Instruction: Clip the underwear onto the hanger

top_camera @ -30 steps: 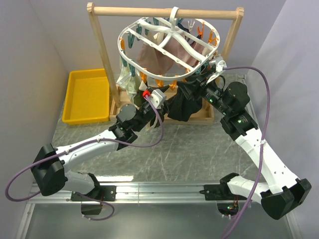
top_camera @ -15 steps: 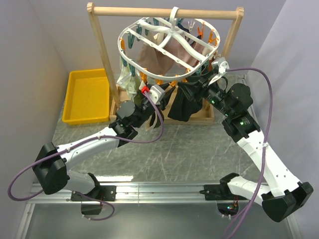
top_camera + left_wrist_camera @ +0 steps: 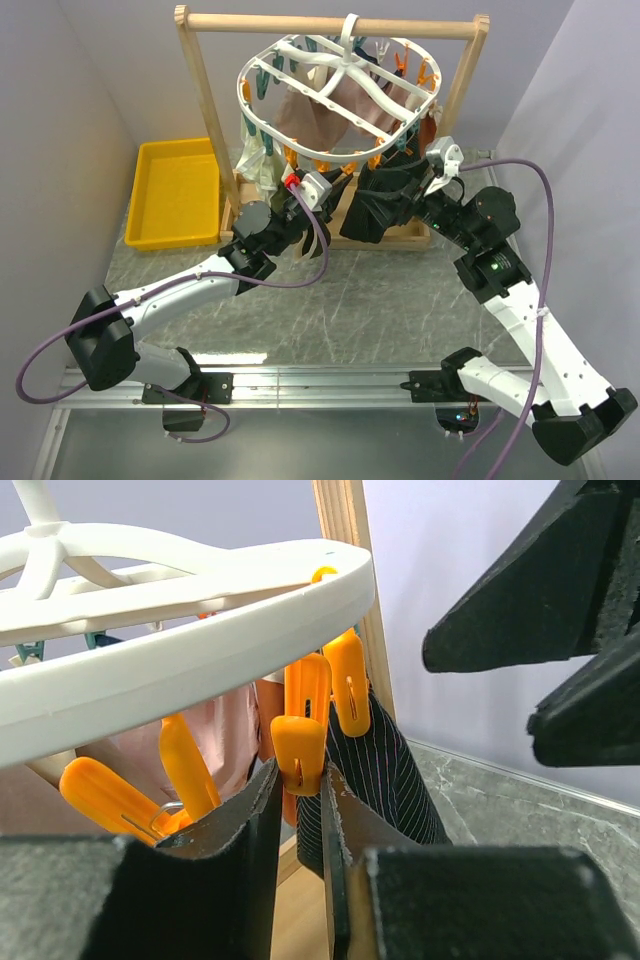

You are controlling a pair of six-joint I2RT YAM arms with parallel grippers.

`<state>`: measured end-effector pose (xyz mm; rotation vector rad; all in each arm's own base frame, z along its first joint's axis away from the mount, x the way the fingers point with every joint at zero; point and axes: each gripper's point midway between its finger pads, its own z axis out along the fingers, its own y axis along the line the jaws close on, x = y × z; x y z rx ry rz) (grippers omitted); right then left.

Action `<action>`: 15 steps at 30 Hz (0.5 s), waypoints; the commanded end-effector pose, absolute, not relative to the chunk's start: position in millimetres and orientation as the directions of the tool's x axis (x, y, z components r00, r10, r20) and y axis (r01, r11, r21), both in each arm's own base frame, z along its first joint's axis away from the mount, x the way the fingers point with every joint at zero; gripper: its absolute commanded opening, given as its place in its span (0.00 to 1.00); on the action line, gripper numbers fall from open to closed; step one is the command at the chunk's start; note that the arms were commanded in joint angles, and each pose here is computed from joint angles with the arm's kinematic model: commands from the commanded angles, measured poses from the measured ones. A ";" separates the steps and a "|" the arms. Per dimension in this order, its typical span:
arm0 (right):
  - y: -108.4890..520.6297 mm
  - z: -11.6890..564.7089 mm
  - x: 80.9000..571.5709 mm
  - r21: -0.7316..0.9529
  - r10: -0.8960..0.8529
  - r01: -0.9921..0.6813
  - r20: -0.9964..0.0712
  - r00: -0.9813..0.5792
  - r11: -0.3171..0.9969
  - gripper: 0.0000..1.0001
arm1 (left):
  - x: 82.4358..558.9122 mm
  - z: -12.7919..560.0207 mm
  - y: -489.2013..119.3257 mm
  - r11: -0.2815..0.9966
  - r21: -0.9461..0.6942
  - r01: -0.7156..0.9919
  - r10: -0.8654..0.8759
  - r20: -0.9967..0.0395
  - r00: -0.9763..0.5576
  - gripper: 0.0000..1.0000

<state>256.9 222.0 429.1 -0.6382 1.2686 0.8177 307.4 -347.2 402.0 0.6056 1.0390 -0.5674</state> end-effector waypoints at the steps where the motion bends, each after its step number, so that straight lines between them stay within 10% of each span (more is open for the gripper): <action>1: 226.8 440.8 258.1 -0.067 0.178 -0.834 -0.965 0.194 0.548 0.65 | 300.0 428.4 -344.6 0.696 0.185 0.694 -0.198 -0.879 0.433 0.22; 15: 238.7 442.9 286.9 -0.108 0.183 -0.800 -0.948 0.262 0.590 0.64 | 298.5 426.2 -346.1 0.687 0.192 0.701 -0.197 -0.879 0.434 0.22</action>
